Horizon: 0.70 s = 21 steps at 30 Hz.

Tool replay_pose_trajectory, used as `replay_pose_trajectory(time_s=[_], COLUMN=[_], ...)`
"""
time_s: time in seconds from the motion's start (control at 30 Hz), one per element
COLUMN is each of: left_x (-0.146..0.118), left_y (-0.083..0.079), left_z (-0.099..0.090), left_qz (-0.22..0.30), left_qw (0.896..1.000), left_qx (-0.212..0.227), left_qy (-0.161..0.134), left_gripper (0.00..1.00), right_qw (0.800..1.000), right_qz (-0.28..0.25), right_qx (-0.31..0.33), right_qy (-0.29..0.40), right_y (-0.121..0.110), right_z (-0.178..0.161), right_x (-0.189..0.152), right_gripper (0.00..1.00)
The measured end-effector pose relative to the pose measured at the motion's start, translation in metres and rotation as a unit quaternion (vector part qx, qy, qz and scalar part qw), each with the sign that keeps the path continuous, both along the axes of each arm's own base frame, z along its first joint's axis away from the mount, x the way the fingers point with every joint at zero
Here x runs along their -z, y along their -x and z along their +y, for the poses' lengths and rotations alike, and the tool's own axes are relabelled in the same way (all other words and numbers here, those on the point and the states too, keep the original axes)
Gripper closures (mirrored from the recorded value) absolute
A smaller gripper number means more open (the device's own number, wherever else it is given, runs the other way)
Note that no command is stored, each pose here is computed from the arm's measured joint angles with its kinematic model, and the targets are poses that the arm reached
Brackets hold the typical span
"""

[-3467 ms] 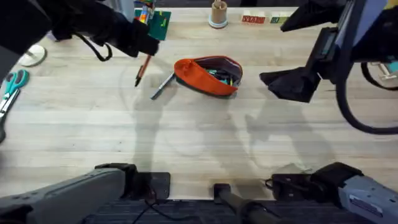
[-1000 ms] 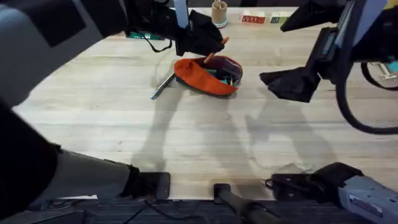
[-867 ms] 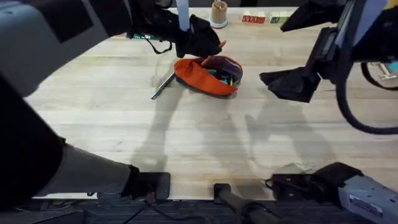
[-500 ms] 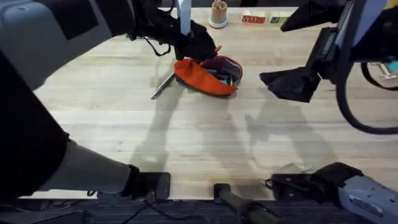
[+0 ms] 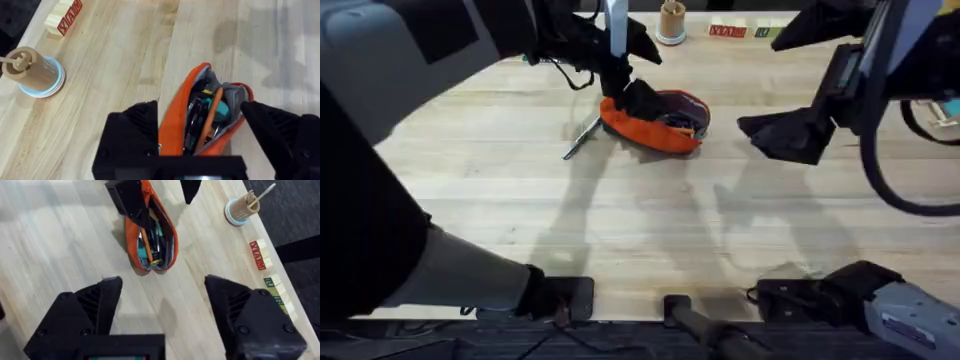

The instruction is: Unzip the bag, pick up the pens from the table one at a time and place them inside, then zip the bag closed.

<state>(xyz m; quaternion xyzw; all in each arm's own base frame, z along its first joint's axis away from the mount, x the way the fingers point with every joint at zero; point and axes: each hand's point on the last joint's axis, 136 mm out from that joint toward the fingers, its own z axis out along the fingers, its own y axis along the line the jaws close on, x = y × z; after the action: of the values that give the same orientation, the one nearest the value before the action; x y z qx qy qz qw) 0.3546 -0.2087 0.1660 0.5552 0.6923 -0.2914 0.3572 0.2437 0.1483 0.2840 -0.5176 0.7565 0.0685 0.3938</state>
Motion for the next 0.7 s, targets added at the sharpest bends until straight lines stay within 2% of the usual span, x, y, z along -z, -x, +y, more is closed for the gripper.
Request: replay_pose_trajectory(time_s=[0.2, 0.33, 0.5, 0.6, 0.7], left_x=[0.000, -0.003, -0.023, -0.038, -0.047], left_y=[-0.001, -0.006, -0.020, -0.024, -0.019], left_z=[0.002, 0.010, 0.034, 0.051, 0.070], left_qz=[0.003, 0.007, -0.013, -0.024, -0.025], left_qw=[1.000, 1.000, 0.994, 0.984, 0.970], left_qx=[-0.005, -0.025, -0.103, -0.166, -0.219], left_qy=[0.001, 0.001, -0.036, -0.065, -0.100], left_gripper=[0.008, 0.007, 0.007, 0.007, 0.007], right_qw=[1.000, 1.000, 1.000, 1.000, 1.000], right_qz=[0.000, 0.000, 0.000, 0.000, 0.000], right_qx=[0.000, 0.000, 0.000, 0.000, 0.000], right_qy=[0.000, 0.000, 0.000, 0.000, 0.000], right_y=[0.000, 0.000, 0.000, 0.000, 0.000], right_z=[0.000, 0.000, 0.000, 0.000, 0.000], right_x=[0.000, 0.000, 0.000, 0.000, 0.000], right_gripper=[0.004, 0.004, 0.004, 0.004, 0.004])
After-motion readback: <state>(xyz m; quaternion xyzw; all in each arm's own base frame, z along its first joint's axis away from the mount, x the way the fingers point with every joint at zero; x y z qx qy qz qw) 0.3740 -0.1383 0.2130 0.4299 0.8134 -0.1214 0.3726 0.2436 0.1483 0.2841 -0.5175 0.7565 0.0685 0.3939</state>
